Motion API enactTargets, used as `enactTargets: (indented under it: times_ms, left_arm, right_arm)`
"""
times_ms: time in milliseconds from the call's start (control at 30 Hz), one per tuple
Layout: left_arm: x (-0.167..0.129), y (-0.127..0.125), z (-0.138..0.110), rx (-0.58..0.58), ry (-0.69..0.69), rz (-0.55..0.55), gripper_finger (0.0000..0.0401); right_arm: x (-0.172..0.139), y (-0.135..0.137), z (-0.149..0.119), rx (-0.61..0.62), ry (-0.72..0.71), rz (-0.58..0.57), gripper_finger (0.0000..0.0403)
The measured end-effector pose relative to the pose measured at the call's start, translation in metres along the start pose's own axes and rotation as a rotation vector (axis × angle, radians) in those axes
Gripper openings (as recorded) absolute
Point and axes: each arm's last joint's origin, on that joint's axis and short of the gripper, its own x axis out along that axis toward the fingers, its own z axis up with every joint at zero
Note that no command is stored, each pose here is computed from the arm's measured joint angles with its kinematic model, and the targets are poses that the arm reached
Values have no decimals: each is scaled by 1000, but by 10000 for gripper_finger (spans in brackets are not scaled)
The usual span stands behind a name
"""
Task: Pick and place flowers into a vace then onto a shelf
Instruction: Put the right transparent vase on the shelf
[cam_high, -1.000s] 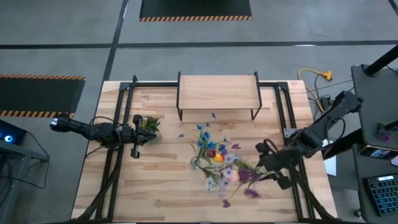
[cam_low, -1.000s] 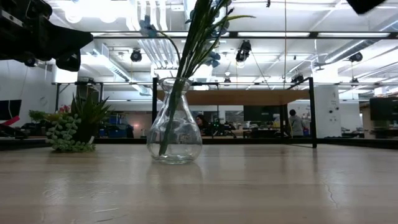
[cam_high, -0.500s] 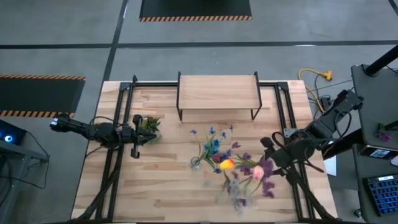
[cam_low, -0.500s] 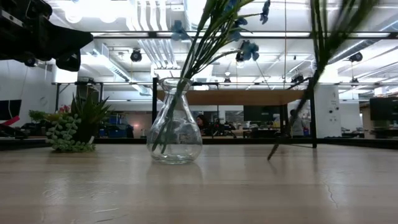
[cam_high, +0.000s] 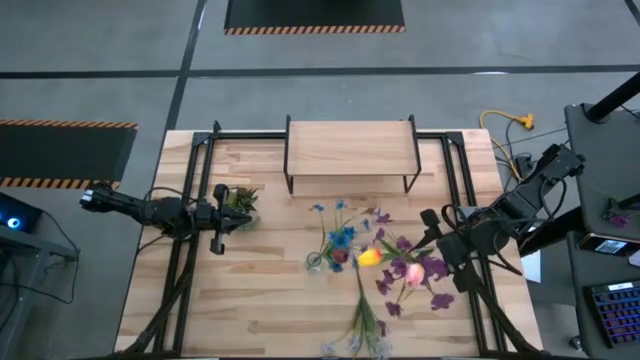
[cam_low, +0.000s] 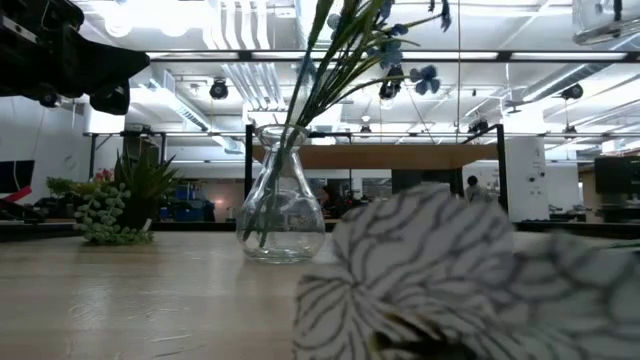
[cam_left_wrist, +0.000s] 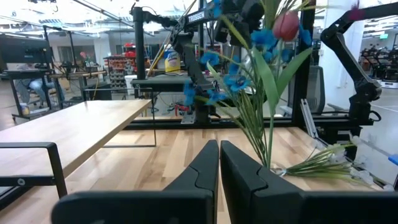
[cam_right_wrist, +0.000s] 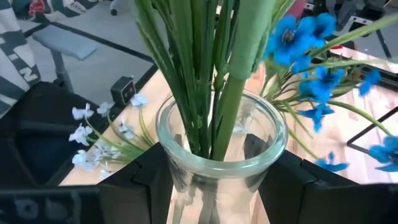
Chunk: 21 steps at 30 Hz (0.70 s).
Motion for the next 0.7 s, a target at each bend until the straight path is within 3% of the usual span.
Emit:
enactTargets:
  times_ms: [200, 400, 700]
  left_arm:
    - [0, 0, 0, 0, 0, 0, 0]
    - [0, 0, 0, 0, 0, 0, 0]
    - [0, 0, 0, 0, 0, 0, 0]
  right_arm:
    - [0, 0, 0, -14, -1, -10, 176]
    - [-11, -11, 1, -84, -45, -162, 176]
    - [-39, -51, 0, -48, -212, -381, 176]
